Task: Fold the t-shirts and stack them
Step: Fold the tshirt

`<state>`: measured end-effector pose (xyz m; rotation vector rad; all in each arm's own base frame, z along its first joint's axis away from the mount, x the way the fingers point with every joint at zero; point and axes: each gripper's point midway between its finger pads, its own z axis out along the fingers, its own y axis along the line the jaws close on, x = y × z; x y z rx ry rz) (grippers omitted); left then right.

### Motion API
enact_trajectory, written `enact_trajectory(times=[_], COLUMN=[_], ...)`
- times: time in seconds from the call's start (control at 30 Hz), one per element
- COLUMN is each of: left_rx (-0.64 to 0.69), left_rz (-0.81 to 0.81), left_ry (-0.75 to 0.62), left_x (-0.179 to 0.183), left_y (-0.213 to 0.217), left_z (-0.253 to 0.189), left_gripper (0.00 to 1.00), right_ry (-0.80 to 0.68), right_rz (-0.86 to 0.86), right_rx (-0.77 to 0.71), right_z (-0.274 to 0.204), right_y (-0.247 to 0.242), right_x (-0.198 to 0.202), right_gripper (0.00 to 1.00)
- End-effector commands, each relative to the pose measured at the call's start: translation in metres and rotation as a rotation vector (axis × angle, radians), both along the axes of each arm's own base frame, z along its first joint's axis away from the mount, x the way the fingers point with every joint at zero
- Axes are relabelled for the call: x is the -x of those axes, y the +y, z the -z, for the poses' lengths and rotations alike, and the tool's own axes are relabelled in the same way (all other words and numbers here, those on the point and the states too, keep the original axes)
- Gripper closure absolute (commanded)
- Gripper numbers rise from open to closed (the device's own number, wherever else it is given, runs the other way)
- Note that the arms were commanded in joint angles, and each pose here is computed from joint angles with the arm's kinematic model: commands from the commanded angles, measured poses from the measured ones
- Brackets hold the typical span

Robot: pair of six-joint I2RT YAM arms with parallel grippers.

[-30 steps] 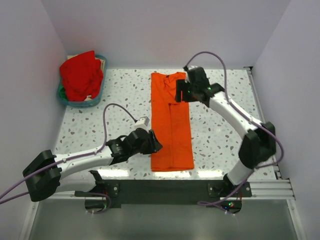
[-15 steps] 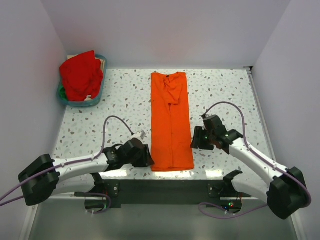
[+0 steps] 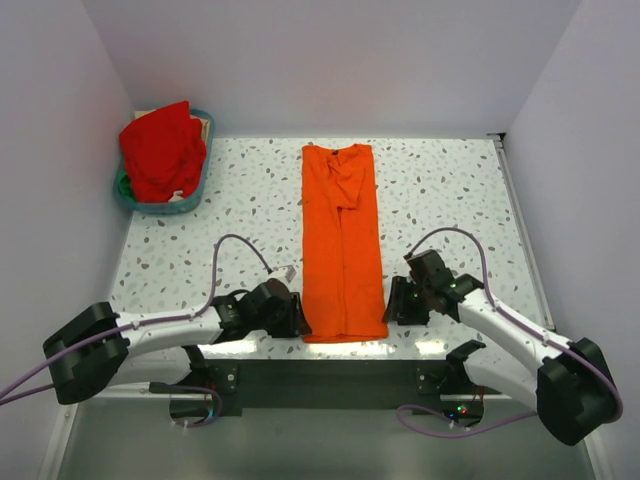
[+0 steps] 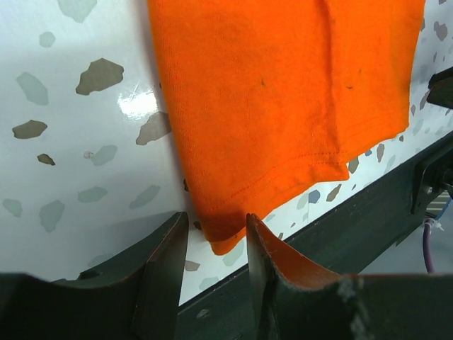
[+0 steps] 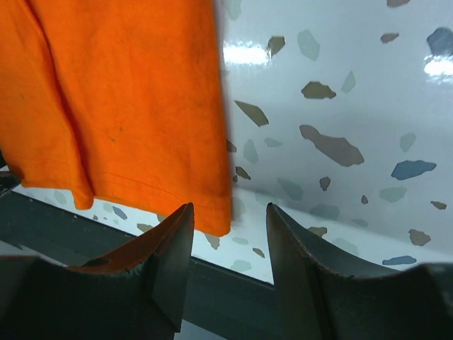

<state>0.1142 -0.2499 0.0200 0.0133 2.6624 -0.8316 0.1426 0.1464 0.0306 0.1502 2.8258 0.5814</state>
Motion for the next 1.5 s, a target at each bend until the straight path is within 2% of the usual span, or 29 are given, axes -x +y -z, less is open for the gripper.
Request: enact_trajectory(times=[0.0,0.33,0.5,0.6,0.67,0.7,0.73,0.83,1.13,1.33,1.47], left_rx=[-0.057,-0.061,-0.06,-0.063,-0.059,-0.059,-0.057,-0.046,-0.014,0.028,0.003], left_rz=[-0.003,0.002,0.0,0.006,0.011,0.013,0.018,0.021,0.056,0.062,0.003], left_ry=[0.054,0.074,0.084,0.089,0.091,0.093,0.093,0.099,0.081,-0.004,-0.092], left_x=[0.011,0.017,0.02,0.022,0.023,0.024,0.025,0.03,0.037,0.015,-0.024], left_y=[0.011,0.012,0.012,0.013,0.012,0.012,0.012,0.013,0.007,-0.019,-0.029], left_z=[0.017,0.024,0.028,0.03,0.029,0.03,0.03,0.029,0.009,-0.021,-0.041], left_gripper=[0.57,0.61,0.65,0.69,0.76,0.8,0.87,0.98,1.0,1.0,1.0], right_ry=[0.073,0.159,0.171,0.18,0.186,0.19,0.187,0.186,0.182,0.074,-0.091], right_rz=[-0.008,-0.016,-0.022,-0.032,-0.04,-0.044,-0.045,-0.044,-0.055,-0.063,-0.04], right_rx=[-0.039,-0.075,-0.095,-0.085,-0.079,-0.074,-0.072,-0.051,-0.08,-0.105,-0.109], right_z=[0.004,0.019,0.023,0.026,0.026,0.027,0.026,0.025,0.008,-0.019,-0.055], right_y=[0.002,0.007,0.016,0.017,0.017,0.015,0.015,0.008,0.003,0.015,0.03], right_x=[0.021,0.037,0.031,0.032,0.032,0.034,0.034,0.04,0.057,0.025,-0.026], right_gripper=[0.51,0.52,0.56,0.64,0.78,0.78,0.85,0.95,1.0,1.0,1.0])
